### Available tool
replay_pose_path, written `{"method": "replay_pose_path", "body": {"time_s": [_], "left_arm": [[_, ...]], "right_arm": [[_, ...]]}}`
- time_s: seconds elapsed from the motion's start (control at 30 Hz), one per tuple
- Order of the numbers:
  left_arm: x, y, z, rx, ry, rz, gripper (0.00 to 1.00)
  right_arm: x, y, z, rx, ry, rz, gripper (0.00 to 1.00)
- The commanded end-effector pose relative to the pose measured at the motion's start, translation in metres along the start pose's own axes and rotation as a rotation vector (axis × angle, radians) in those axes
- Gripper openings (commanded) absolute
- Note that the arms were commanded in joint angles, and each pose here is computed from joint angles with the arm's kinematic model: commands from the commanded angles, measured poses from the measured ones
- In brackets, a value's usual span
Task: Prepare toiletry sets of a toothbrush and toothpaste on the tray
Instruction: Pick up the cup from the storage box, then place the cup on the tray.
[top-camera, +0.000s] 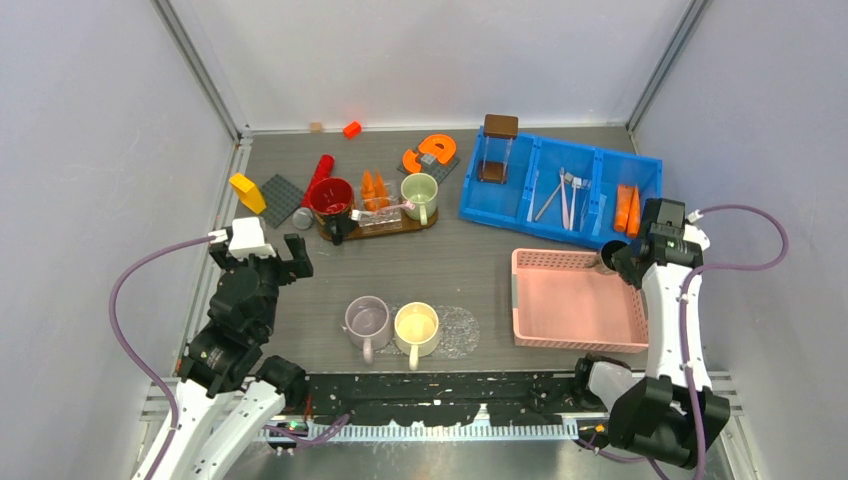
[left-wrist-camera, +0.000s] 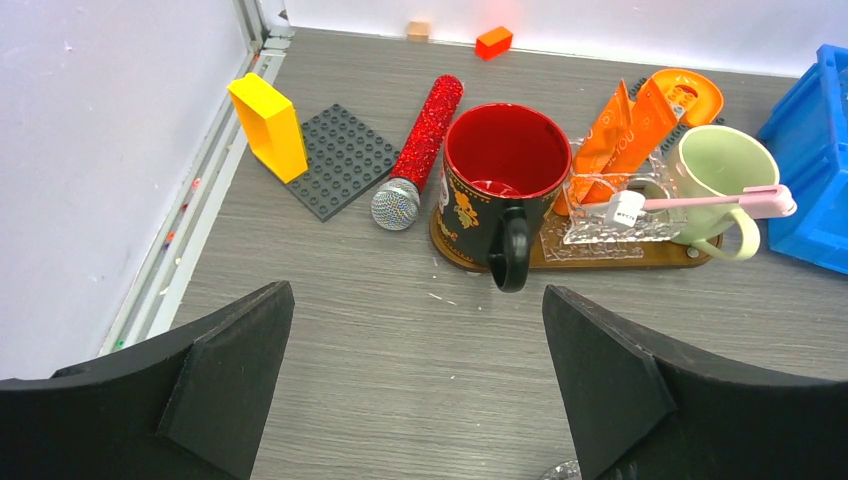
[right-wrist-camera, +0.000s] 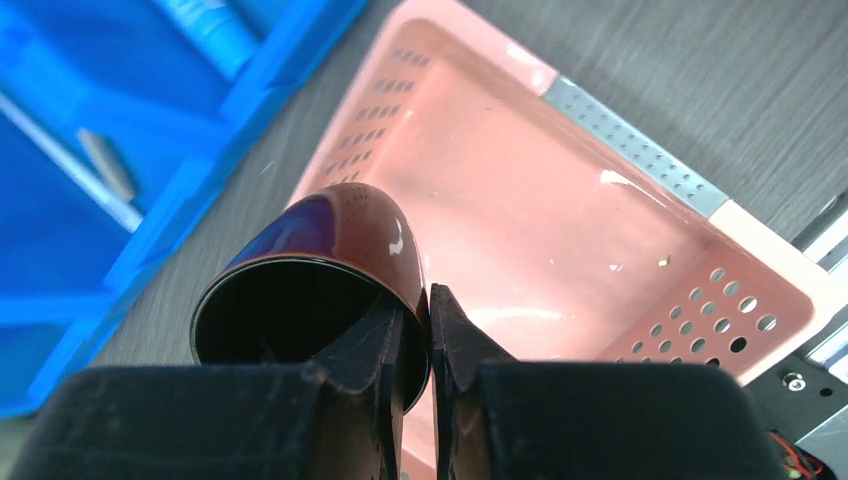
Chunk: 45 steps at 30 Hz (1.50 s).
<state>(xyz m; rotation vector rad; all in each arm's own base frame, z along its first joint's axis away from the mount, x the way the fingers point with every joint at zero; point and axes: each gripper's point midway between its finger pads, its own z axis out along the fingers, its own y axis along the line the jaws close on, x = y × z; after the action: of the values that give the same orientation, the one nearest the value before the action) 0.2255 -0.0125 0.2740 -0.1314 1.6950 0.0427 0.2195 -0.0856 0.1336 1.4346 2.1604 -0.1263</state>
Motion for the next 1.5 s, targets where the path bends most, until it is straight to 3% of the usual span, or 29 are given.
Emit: {"method": "replay_pose_path", "body": {"time_s": [0.0,0.37,1.0,1.27,1.47], "left_arm": [[-0.011,0.002,0.001,-0.017,-0.042,-0.014,0.99],[-0.008,0.003,0.003,-0.027,-0.027,-0.001,0.99],[-0.002,0.002,0.008,-0.036,-0.003,0.015,0.99],[0.000,0.001,0.009,-0.037,0.006,0.021,0.99],[0.000,0.001,0.009,-0.035,0.007,0.021,0.99]], "right_arm": [[-0.018,0.026,-0.046,-0.135,-0.086,-0.123,0.01],[0.031,0.070,-0.107,-0.356,-0.007,-0.465,0.01],[0.181,0.109,-0.165,-0.620,0.194,-0.893,0.01],[0.259,0.114,-0.159,-0.634,0.249,-1.053,0.01],[0.287,0.108,-0.141,-0.620,0.293,-1.089,0.01]]}}
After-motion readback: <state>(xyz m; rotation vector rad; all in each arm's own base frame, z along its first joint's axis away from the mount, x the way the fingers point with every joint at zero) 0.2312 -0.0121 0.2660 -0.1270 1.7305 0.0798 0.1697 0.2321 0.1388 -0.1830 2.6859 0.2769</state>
